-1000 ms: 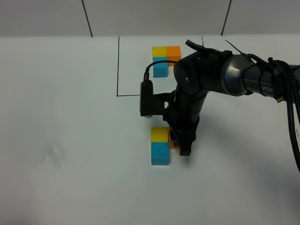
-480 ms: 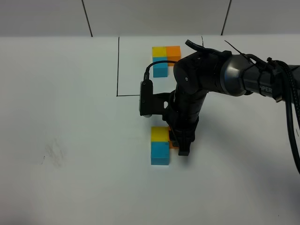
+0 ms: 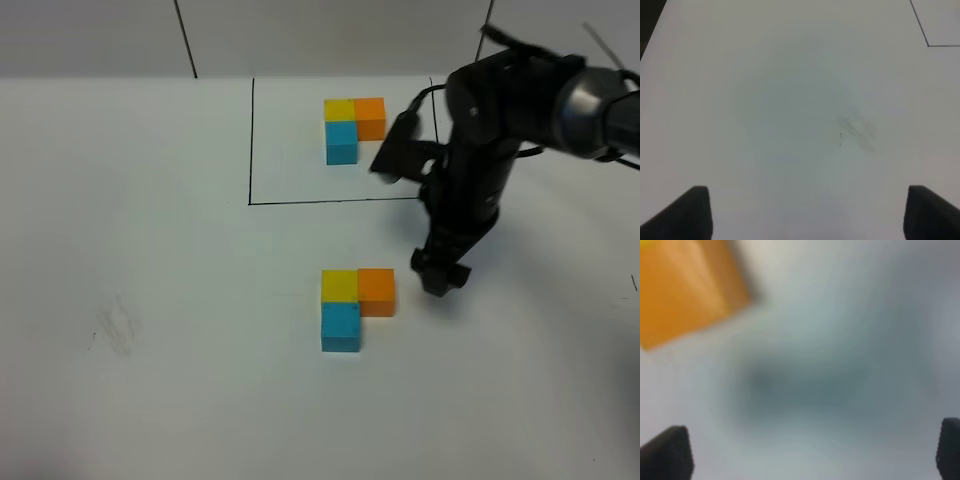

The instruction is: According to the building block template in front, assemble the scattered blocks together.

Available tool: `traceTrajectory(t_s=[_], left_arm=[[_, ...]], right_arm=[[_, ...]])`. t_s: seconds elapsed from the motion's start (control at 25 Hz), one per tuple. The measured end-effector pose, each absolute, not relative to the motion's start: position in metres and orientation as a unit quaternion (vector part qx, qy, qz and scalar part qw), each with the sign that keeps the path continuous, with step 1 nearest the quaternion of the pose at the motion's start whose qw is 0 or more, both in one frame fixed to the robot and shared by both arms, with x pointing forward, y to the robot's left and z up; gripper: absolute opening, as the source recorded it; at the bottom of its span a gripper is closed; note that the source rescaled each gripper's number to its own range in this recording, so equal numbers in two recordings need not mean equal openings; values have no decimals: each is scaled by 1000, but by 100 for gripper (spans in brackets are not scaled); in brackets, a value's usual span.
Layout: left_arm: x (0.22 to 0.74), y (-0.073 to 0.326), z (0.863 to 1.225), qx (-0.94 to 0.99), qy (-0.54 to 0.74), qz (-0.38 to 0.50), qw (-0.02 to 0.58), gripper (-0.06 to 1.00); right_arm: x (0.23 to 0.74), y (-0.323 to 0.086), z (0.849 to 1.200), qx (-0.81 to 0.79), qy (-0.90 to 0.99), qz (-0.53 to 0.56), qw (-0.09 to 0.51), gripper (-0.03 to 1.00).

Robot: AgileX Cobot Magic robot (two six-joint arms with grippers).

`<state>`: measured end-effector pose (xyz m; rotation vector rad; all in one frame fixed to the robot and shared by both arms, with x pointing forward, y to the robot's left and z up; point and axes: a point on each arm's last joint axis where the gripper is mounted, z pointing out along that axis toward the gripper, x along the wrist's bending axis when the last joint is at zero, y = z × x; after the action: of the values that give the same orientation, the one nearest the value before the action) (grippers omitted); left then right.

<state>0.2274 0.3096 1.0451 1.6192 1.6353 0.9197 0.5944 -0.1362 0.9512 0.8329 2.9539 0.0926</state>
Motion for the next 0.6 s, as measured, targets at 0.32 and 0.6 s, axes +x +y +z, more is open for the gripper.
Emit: traceTrajectory(t_s=[0.32, 0.6], left_arm=[[227, 310, 1045, 618, 624, 351, 326, 65], [227, 310, 1045, 618, 624, 351, 326, 65]], right_arm=[[591, -267, 1046, 484, 867, 23, 121, 100], [520, -359, 1108, 606, 774, 0, 185, 100]])
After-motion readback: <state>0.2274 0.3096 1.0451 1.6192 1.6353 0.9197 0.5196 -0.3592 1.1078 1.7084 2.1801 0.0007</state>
